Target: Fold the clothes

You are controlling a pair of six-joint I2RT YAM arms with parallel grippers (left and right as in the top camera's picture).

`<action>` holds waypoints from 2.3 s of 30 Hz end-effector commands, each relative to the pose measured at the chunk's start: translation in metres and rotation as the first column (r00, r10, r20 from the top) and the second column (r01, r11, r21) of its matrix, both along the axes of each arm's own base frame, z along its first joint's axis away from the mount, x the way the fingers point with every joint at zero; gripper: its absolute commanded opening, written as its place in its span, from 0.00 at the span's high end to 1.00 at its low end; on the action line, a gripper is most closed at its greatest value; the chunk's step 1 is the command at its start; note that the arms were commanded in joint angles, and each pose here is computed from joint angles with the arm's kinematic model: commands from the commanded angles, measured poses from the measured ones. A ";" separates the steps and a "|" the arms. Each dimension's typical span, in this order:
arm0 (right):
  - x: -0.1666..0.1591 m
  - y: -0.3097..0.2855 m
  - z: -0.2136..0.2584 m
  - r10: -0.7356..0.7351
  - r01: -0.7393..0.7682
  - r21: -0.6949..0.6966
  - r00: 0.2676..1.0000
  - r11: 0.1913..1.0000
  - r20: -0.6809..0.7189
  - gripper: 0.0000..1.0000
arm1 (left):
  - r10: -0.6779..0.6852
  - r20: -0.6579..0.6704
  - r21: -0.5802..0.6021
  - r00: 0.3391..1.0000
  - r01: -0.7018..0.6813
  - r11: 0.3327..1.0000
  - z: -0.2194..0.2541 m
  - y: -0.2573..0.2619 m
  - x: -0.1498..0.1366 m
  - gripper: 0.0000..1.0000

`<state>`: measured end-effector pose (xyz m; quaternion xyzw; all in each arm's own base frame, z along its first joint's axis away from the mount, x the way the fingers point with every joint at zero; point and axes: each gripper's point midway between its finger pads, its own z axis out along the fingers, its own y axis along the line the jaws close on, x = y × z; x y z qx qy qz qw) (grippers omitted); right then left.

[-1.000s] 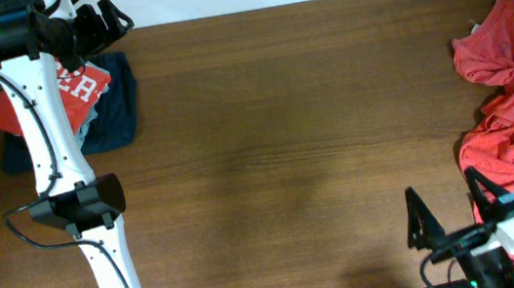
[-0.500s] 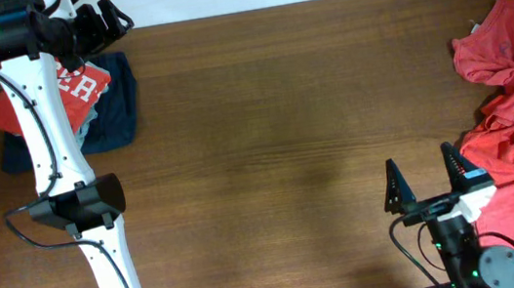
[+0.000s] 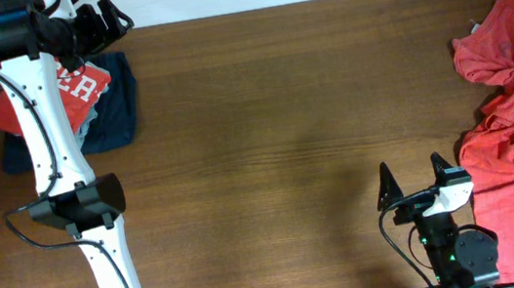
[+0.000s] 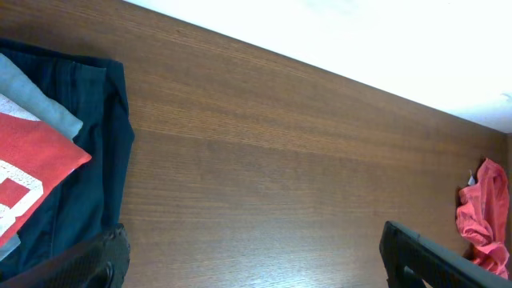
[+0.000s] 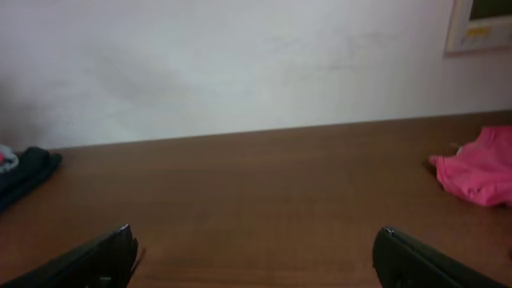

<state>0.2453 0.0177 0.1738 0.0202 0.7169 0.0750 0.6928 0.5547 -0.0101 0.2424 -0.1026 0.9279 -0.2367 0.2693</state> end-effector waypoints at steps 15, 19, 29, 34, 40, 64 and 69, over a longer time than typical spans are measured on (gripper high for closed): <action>0.000 -0.003 -0.018 -0.015 0.010 -0.127 0.999 0.992 -0.039 0.02 | -0.002 0.045 0.008 0.999 0.002 1.000 0.019 0.000 -0.003 0.00; 0.000 -0.003 -0.018 -0.015 0.010 -0.128 0.999 0.992 -0.039 0.01 | -0.002 0.045 0.008 0.999 0.002 1.000 0.019 0.001 -0.003 0.01; 0.000 -0.003 -0.018 -0.015 0.010 -0.127 0.999 0.992 -0.039 0.01 | -0.002 0.045 0.008 0.999 0.002 1.000 0.019 0.000 -0.003 0.01; 0.000 -0.003 -0.018 -0.015 0.010 -0.127 0.999 0.992 -0.039 0.01 | -0.002 0.045 0.008 0.999 0.002 1.000 0.019 0.001 -0.003 0.01; 0.000 -0.003 -0.018 -0.015 0.010 -0.128 0.999 0.992 -0.039 0.01 | -0.002 0.043 0.008 0.999 0.002 1.000 0.018 0.000 -0.003 0.01; 0.000 -0.003 -0.018 -0.015 0.010 -0.127 0.999 0.992 -0.039 0.02 | -0.017 0.413 0.057 0.911 -0.008 0.998 0.251 -0.027 -0.213 0.01; 0.000 -0.003 -0.018 -0.015 0.010 -0.127 0.999 0.992 -0.039 0.01 | 0.072 0.331 0.137 0.941 -0.124 0.983 0.221 -0.006 -0.247 0.01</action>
